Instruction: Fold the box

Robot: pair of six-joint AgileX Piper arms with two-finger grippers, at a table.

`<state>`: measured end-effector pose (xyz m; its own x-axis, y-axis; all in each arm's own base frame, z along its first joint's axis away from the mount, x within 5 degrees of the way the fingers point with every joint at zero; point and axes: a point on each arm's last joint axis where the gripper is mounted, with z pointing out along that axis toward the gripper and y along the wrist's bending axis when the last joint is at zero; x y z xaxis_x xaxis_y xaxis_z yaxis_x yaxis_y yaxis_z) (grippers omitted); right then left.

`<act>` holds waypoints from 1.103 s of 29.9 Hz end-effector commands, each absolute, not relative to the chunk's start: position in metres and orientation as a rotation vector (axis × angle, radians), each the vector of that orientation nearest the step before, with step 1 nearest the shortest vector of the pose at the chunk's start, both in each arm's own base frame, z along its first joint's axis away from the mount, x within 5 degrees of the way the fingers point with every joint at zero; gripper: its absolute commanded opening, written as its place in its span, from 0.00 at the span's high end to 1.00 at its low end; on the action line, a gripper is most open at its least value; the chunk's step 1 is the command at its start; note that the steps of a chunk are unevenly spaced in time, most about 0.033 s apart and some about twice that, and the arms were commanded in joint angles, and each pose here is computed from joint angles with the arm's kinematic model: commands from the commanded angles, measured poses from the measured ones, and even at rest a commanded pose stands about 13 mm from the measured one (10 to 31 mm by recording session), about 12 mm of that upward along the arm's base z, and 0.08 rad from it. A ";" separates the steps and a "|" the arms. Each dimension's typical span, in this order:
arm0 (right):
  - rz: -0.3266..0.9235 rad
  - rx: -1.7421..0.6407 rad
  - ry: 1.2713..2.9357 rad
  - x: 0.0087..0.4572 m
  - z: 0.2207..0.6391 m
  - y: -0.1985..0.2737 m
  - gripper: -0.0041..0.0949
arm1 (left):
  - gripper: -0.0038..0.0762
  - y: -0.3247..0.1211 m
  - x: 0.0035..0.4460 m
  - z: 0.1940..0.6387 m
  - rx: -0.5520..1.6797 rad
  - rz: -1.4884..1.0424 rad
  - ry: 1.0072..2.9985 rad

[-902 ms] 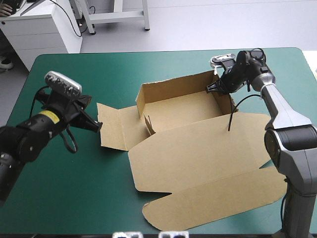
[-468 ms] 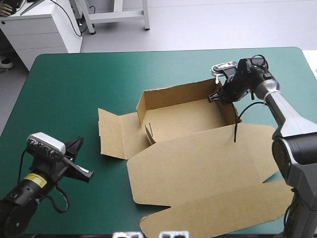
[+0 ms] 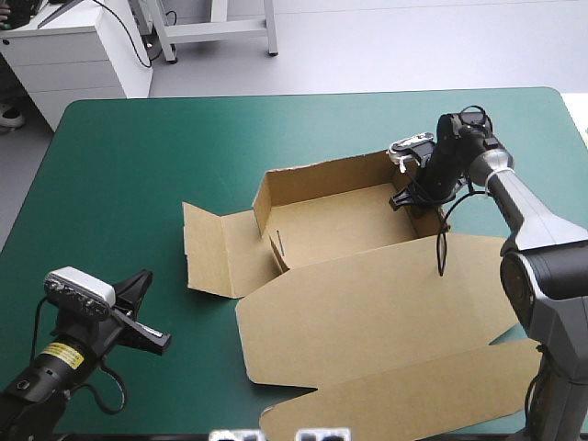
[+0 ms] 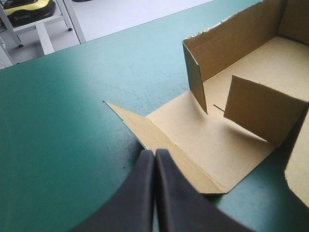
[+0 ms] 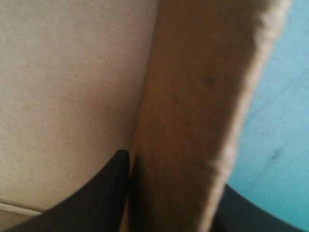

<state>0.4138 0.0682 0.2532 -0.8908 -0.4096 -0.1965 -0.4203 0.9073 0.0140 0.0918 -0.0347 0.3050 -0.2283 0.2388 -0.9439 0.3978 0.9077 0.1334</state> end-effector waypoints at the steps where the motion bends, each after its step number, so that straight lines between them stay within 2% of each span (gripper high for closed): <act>1: 0.032 -0.611 2.778 0.410 0.302 0.065 0.43 | 0.96 -0.035 0.094 0.320 0.426 -0.173 1.729; 8: 0.001 -0.565 2.636 0.409 0.348 0.064 0.42 | 0.96 -0.034 0.094 0.320 0.439 -0.158 1.726; 13: -0.031 -0.496 2.557 0.388 0.385 0.058 0.42 | 0.96 -0.035 0.094 0.319 0.443 -0.159 1.734; 14: -0.038 -0.485 2.538 0.383 0.393 0.057 0.45 | 0.96 -0.035 0.094 0.319 0.443 -0.159 1.736; 16: -0.030 -0.475 2.503 0.373 0.407 0.056 0.58 | 0.96 -0.035 0.094 0.319 0.443 -0.159 1.736; 20: -0.036 -0.476 2.448 0.357 0.427 0.053 0.94 | 0.96 -0.035 0.094 0.319 0.445 -0.160 1.740; 21: -0.038 -0.480 2.439 0.355 0.430 0.053 0.97 | 0.96 -0.035 0.094 0.319 0.445 -0.160 1.740; 27: -0.043 -0.498 2.451 0.356 0.425 0.053 0.97 | 0.96 -0.035 0.093 0.318 0.448 -0.161 1.748; 29: -0.048 -0.522 2.470 0.357 0.418 0.053 0.93 | 0.96 -0.035 0.093 0.318 0.451 -0.161 1.754; 33: -0.041 -0.575 2.538 0.360 0.395 0.055 0.66 | 0.96 -0.035 0.093 0.317 0.455 -0.162 1.765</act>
<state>0.3698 0.0560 0.3867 -0.7848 -0.3874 -0.4838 -0.3742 0.9184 -0.1285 0.0911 -0.0347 0.3030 -0.2473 0.2491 -0.9364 0.4042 0.9048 0.1339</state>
